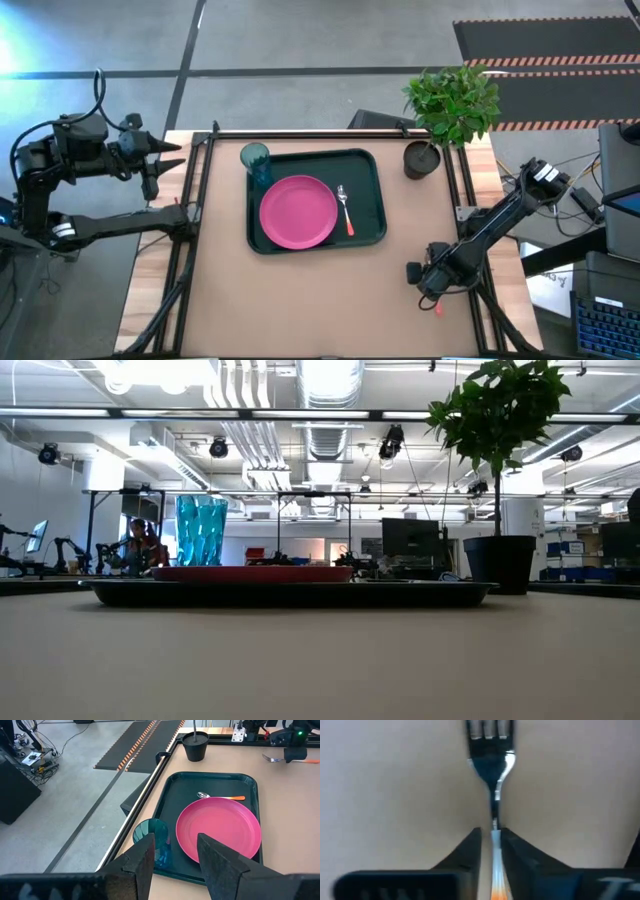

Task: Pick and place plate/cup/fork/spoon on tray
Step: Put the orange fork on the black serving tray to the right of the orange spoon

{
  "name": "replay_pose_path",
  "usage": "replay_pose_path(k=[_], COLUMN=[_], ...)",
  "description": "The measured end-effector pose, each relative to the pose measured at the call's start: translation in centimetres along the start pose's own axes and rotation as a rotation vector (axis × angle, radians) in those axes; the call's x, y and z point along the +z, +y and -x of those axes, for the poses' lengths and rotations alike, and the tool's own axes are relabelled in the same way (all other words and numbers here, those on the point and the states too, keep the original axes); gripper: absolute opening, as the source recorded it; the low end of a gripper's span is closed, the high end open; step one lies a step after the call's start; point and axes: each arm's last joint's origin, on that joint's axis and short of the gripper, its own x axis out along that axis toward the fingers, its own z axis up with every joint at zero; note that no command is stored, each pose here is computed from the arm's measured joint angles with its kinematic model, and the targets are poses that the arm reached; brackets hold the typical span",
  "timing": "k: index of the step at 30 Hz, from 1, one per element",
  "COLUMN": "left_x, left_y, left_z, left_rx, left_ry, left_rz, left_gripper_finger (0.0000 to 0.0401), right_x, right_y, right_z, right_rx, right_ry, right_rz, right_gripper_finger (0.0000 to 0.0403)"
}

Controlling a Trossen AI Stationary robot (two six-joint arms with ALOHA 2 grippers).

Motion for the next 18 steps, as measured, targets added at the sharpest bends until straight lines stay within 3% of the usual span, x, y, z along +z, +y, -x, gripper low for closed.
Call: replay_pose_path(k=[3, 10, 13, 18], left_x=[0.0, 0.0, 0.0, 0.0], left_y=[0.0, 0.0, 0.0, 0.0], left_z=[0.0, 0.0, 0.0, 0.0], left_rx=[0.000, 0.000, 0.000, 0.000], left_ry=[0.000, 0.000, 0.000, 0.001], left_rz=[0.000, 0.000, 0.000, -0.001], left_gripper_finger=[0.0131, 0.0131, 0.0131, 0.0131], right_x=[0.0, -0.2, -1.0, -0.7], right_y=[0.1, 0.9, 2.8, 6.6], right_z=[-0.1, 0.7, 2.7, 7.7], right_rx=[0.005, 0.009, 0.117, 0.223], right_ry=[0.002, 0.022, 0.030, -0.126], right_rz=[0.005, -0.025, -0.039, 0.049], right_gripper_finger=[0.0017, 0.0010, 0.0009, 0.0009])
